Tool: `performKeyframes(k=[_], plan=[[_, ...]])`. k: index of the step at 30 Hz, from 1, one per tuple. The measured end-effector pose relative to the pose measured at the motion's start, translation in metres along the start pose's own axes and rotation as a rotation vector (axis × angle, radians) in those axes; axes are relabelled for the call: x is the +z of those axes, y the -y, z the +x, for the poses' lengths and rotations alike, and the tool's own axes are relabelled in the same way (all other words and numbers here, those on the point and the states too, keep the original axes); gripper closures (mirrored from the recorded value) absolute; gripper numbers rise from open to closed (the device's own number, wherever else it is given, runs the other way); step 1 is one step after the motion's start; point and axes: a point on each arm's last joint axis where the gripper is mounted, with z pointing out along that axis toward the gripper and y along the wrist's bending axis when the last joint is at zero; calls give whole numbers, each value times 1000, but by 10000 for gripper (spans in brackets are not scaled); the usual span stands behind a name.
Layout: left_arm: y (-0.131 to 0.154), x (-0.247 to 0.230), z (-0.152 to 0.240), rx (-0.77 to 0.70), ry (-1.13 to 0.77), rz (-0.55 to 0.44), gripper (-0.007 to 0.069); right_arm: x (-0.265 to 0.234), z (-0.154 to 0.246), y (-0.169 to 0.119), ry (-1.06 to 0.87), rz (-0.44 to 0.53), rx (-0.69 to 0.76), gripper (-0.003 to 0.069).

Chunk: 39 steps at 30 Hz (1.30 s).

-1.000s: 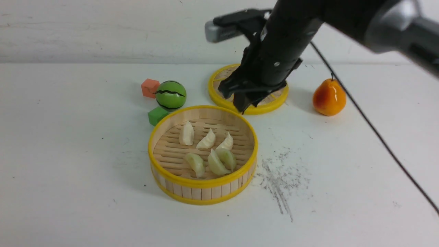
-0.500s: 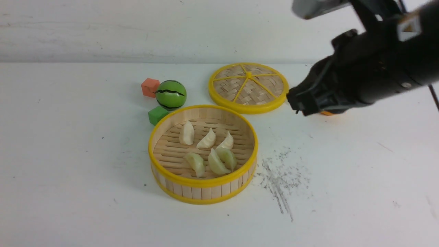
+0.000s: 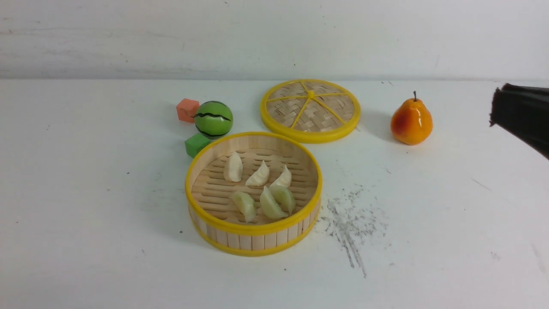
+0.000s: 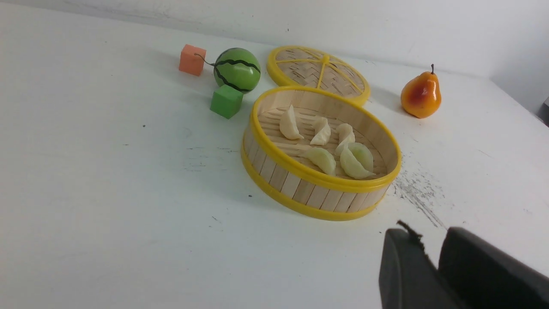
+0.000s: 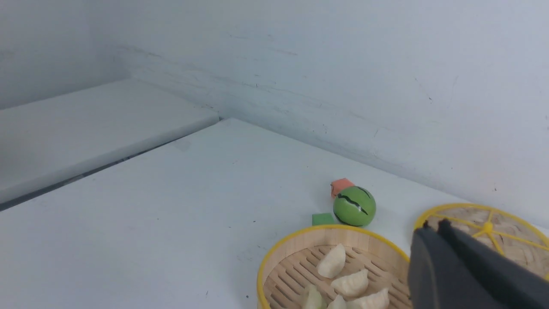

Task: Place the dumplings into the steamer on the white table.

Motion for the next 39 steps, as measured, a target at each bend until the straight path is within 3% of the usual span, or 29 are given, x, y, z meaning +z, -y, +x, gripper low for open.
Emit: performKeyframes(k=[23, 30, 39], plan=[[0, 0, 0, -1, 0, 0, 478, -5, 7, 1, 10, 14, -9, 670], [0, 0, 0, -1, 0, 0, 471, -37, 81, 22, -16, 226, 33, 670], [0, 0, 0, -1, 0, 0, 462, -86, 193, 41, -33, 640, 157, 669]])
